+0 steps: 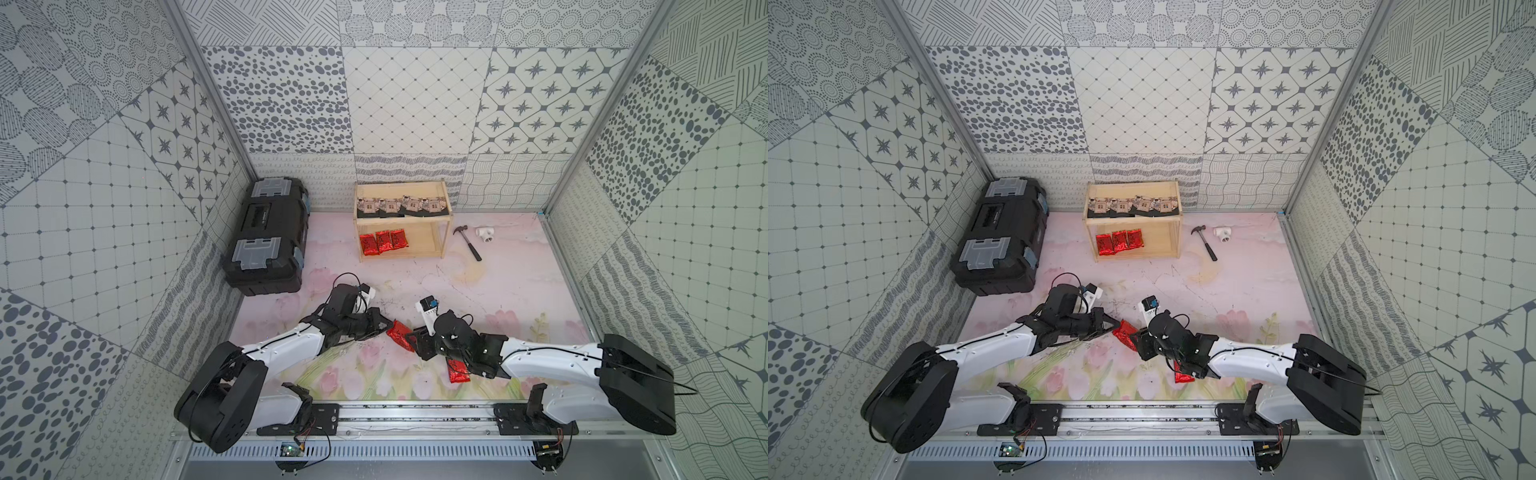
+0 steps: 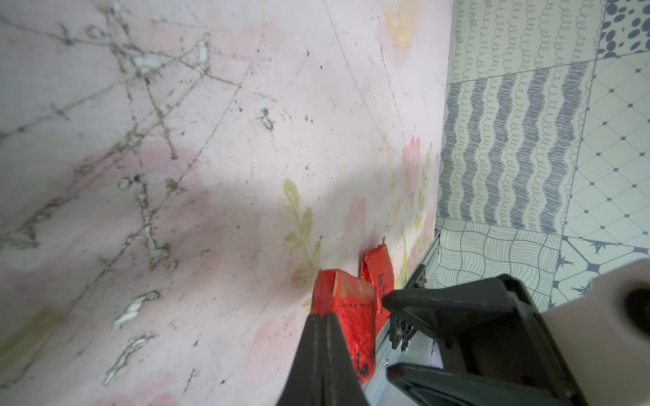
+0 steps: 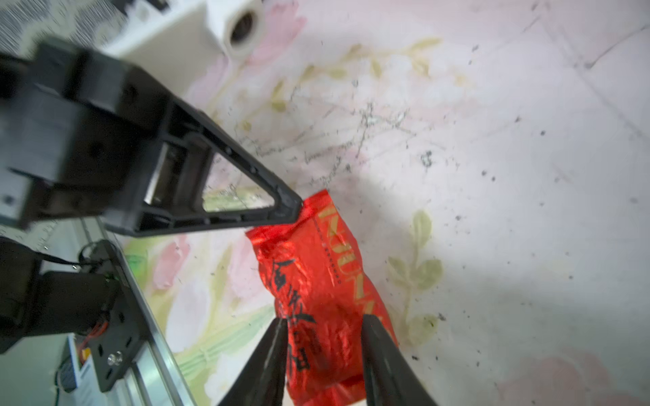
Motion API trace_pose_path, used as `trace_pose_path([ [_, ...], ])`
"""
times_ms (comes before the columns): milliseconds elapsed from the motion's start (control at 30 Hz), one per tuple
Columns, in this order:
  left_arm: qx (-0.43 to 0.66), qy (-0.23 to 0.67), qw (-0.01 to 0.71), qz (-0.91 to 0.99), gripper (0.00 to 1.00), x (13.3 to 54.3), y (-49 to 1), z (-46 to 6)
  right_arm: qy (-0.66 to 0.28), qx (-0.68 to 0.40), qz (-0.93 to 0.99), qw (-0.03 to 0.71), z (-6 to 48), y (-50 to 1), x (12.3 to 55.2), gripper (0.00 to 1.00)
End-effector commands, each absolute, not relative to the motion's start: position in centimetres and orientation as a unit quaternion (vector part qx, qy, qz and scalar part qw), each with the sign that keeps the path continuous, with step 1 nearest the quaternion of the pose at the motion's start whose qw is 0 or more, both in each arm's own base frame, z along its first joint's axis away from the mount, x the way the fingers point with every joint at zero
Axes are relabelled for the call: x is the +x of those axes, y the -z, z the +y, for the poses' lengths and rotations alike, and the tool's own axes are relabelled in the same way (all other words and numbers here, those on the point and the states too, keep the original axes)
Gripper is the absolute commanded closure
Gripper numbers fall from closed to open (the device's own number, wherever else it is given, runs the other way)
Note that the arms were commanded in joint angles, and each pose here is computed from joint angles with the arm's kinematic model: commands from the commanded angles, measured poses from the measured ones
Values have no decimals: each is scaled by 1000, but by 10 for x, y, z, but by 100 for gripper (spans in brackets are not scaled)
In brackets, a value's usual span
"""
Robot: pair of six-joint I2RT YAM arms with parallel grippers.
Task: Place the tea bags on the shelf by color
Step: Pick up the tea bag from the center of the board.
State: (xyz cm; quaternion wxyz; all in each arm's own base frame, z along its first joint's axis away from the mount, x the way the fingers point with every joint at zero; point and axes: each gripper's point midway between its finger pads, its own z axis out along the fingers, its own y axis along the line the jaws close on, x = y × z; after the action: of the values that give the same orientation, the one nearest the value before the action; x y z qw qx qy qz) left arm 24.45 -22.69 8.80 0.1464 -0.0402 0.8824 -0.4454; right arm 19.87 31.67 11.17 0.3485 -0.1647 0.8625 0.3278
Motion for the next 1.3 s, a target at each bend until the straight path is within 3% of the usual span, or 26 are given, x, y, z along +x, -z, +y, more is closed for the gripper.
trace_pose_path([
  [0, -33, 442, 171, 880, 100, 251, -108, -226, -370, -79, 853, 360, 309, -139, 216, 58],
  [233, -39, 467, 226, 854, 100, 268, -156, -218, -512, 73, 808, 282, 288, -150, 224, 56],
  [433, -52, 498, 248, 829, 100, 279, -174, -214, -577, 80, 772, 255, 290, -171, 220, 48],
  [667, -61, 525, 253, 810, 100, 283, -182, -215, -606, 74, 750, 256, 292, -183, 223, 48],
  [933, -68, 537, 258, 800, 100, 282, -190, -212, -632, 77, 735, 233, 303, -179, 228, 54],
  [1267, -69, 546, 260, 793, 100, 281, -195, -211, -644, 76, 728, 224, 307, -179, 229, 69],
])
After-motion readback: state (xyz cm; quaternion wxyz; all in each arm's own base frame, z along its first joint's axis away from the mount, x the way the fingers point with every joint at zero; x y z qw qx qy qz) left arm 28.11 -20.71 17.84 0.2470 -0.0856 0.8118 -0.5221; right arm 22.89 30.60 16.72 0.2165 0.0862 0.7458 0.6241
